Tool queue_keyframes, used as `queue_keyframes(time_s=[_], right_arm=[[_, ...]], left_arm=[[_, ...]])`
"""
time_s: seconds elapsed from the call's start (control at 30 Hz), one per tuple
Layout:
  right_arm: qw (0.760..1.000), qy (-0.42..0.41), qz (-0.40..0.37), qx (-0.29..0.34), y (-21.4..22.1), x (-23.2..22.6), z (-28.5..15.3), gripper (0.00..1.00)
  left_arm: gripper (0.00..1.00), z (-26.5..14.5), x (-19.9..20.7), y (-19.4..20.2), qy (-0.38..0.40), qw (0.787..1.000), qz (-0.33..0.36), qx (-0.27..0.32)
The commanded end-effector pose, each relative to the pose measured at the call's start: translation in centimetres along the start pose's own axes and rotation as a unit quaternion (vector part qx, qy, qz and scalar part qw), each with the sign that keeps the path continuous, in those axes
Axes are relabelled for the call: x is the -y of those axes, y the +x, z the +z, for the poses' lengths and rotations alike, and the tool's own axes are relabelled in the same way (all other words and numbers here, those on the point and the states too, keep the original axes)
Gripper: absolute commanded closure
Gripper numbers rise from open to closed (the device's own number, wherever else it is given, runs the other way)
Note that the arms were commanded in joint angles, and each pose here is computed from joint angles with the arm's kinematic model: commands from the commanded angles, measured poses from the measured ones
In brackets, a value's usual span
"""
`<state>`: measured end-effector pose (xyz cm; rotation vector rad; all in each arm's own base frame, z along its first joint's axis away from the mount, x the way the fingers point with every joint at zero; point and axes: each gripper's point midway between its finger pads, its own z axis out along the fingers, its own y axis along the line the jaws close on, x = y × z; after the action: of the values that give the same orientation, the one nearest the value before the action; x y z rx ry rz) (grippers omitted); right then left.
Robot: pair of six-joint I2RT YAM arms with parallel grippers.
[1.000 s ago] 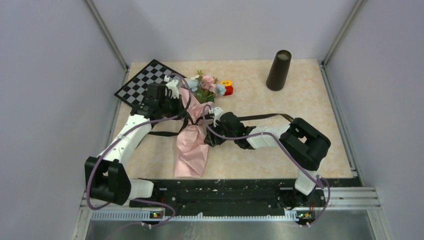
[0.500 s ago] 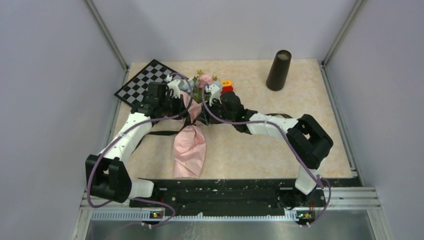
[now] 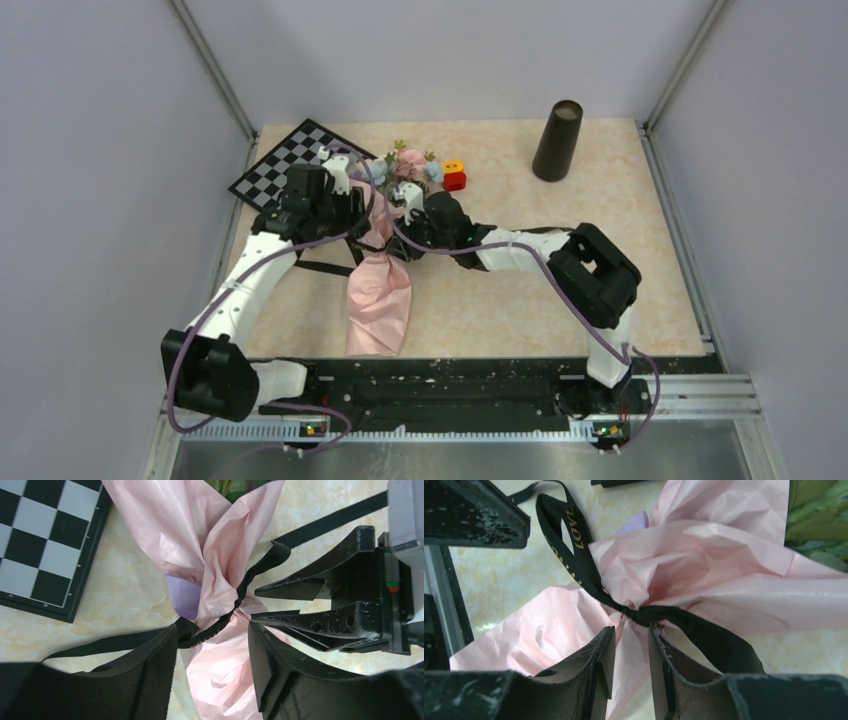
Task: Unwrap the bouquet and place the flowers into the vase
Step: Untie the ribbon from the wrapping paper.
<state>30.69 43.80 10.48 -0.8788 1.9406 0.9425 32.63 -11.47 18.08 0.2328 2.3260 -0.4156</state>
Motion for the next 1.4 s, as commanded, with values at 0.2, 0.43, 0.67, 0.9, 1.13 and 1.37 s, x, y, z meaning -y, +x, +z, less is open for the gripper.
queue_keyframes(time_s=[0.2, 0.43, 0.67, 0.9, 1.13, 1.37], right_arm=[[0.999, 0.014, -0.043, 0.025, -2.4, -0.3, 2.2, 0.70], [0.998, 0.026, -0.051, 0.015, -1.4, -0.5, 2.8, 0.70], [0.997, 0.066, -0.048, 0.010, -0.8, 0.9, 3.3, 0.70], [0.996, 0.077, -0.036, 0.008, -0.2, 1.4, 3.7, 0.69], [0.997, 0.069, -0.024, 0.015, 0.2, 1.3, 4.3, 0.71], [0.997, 0.075, -0.018, 0.023, 0.1, 1.5, 4.4, 0.96]], left_arm=[[0.40, -1.2, -0.2, -2.6, -0.015, 0.998, -0.009, 0.064], [0.34, 0.3, 0.1, -1.6, 0.001, 0.999, -0.026, 0.029], [0.29, 2.6, -0.2, 0.3, 0.002, 0.999, -0.047, -0.022], [0.24, 4.7, -1.6, 2.0, -0.021, 0.996, -0.062, -0.066], [0.30, 6.8, -1.5, 2.2, -0.003, 0.993, -0.088, -0.081], [0.63, 8.1, -1.5, 3.1, 0.005, 0.990, -0.098, -0.104]])
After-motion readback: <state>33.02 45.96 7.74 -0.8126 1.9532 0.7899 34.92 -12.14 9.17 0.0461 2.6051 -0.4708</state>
